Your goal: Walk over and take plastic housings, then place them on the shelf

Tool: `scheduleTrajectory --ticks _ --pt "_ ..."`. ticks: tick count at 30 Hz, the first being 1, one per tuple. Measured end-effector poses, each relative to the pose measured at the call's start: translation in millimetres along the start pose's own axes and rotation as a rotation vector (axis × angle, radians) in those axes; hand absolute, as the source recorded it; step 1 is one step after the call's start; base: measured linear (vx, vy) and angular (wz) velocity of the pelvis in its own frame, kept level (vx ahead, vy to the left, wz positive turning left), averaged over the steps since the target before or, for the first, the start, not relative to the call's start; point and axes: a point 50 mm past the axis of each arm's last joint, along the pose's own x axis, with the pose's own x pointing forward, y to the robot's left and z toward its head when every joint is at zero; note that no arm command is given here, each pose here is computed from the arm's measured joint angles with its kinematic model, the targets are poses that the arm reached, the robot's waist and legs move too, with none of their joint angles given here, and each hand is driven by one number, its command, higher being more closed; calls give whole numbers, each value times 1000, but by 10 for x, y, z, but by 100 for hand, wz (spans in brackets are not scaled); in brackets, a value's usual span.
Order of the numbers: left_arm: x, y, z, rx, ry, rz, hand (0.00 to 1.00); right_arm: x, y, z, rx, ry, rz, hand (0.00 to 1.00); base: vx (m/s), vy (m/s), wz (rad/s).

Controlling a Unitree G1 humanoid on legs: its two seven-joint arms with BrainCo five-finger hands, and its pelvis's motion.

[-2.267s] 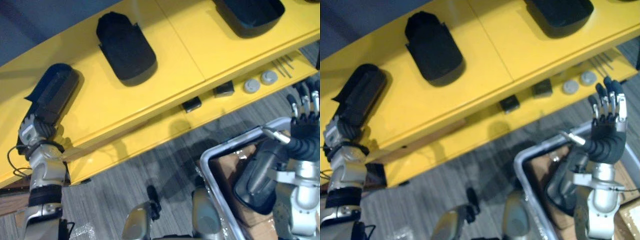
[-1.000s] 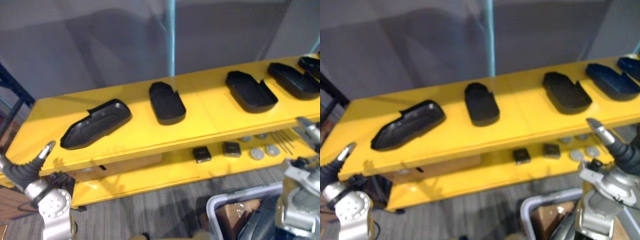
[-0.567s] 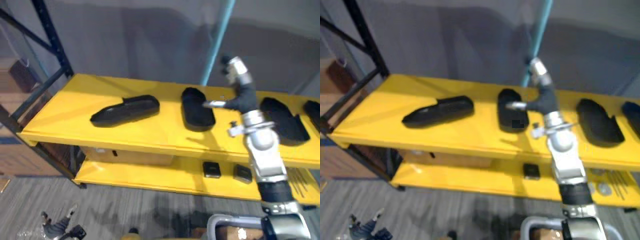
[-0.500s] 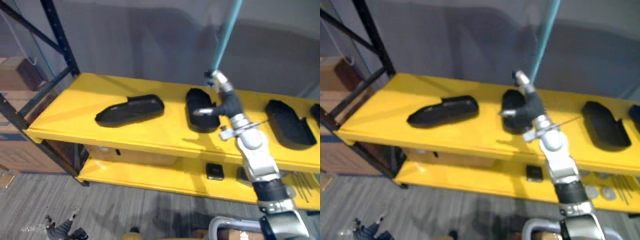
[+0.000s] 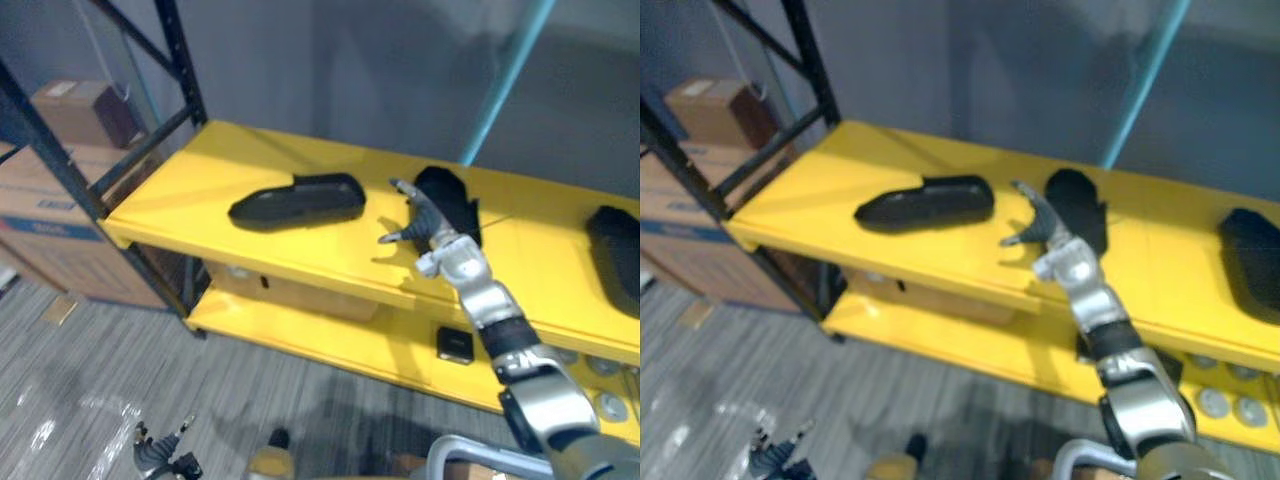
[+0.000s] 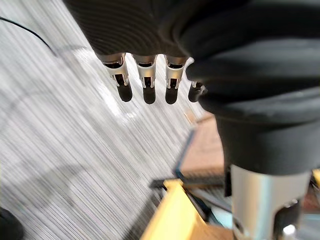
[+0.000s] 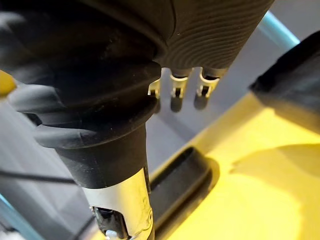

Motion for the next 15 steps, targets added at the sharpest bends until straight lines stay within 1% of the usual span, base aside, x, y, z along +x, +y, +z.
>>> scheduleTrajectory --ticks 2,5,9,15 --pt "-7 8 -18 2 6 -13 0 68 -98 128 -54 -59 -85 0 -19 -16 18" --pt "7 -18 23 -18 -2 -34 0 116 -187 226 -76 -110 -162 0 -12 -9 18" --pt "14 -36 40 0 -9 -74 0 114 -149 283 -148 -157 -173 0 13 -14 14" --pt "12 -71 76 -5 -23 -113 0 106 -50 325 -268 -196 -145 0 -3 -11 3"
